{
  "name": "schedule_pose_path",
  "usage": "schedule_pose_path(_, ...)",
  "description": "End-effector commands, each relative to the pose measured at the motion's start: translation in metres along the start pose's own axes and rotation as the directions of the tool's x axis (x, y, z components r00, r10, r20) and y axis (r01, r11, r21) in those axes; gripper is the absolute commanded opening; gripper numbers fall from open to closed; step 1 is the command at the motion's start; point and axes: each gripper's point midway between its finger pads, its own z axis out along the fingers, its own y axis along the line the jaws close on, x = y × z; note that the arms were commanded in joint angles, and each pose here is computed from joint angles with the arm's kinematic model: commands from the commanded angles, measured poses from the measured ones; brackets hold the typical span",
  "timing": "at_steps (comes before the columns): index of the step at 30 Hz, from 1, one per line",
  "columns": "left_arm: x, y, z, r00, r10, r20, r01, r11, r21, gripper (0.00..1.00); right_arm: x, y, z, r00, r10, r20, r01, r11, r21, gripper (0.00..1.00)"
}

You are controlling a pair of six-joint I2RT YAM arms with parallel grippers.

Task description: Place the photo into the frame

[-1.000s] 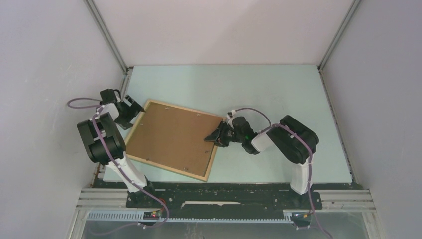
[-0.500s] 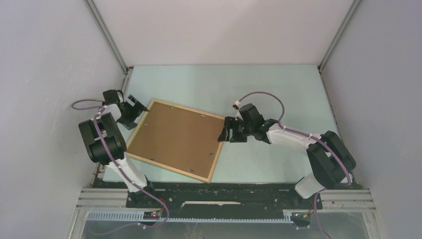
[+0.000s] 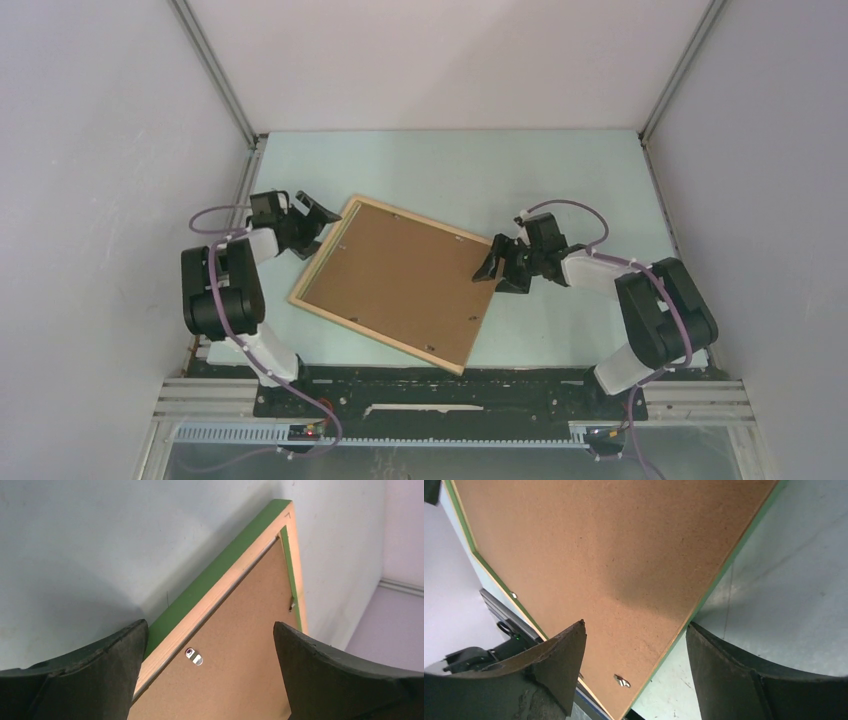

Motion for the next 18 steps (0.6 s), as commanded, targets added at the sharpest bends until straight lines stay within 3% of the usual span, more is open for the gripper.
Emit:
schedule_pose_path(1, 0.057, -0.024, -0.002, 0.985, -0.101, -0.139, 0.117, 0.986, 0.115, 1.00, -0.022, 0.019, -0.001, 0.999, -0.004, 0.050, 0.011, 0.992, -0.125, 0.80)
schedule_pose_path(4, 0.073, -0.053, -0.002, 0.983, -0.021, -0.182, 0.052, 0.984, 0.172, 1.00, -0.029, 0.005, -0.007, 0.997, -0.001, 0.072, 0.007, 0.996, -0.085, 0.80)
schedule_pose_path(6, 0.066, -0.063, -0.007, 0.989, 0.043, -0.140, -0.018, 0.984, 0.176, 1.00, -0.034, -0.011, -0.015, 0.996, 0.007, 0.086, -0.004, 0.999, -0.036, 0.80)
schedule_pose_path(11, 0.039, -0.048, -0.040, 0.975, 0.219, -0.038, -0.220, 0.975, -0.012, 1.00, -0.034, -0.023, -0.027, 0.997, -0.005, 0.074, 0.006, 1.000, -0.015, 0.80)
schedule_pose_path(18, 0.032, -0.016, -0.091, 0.968, 0.244, 0.063, -0.230, 0.957, -0.177, 1.00, -0.044, -0.057, -0.065, 0.973, -0.164, 0.164, 0.108, 0.946, 0.307, 0.81)
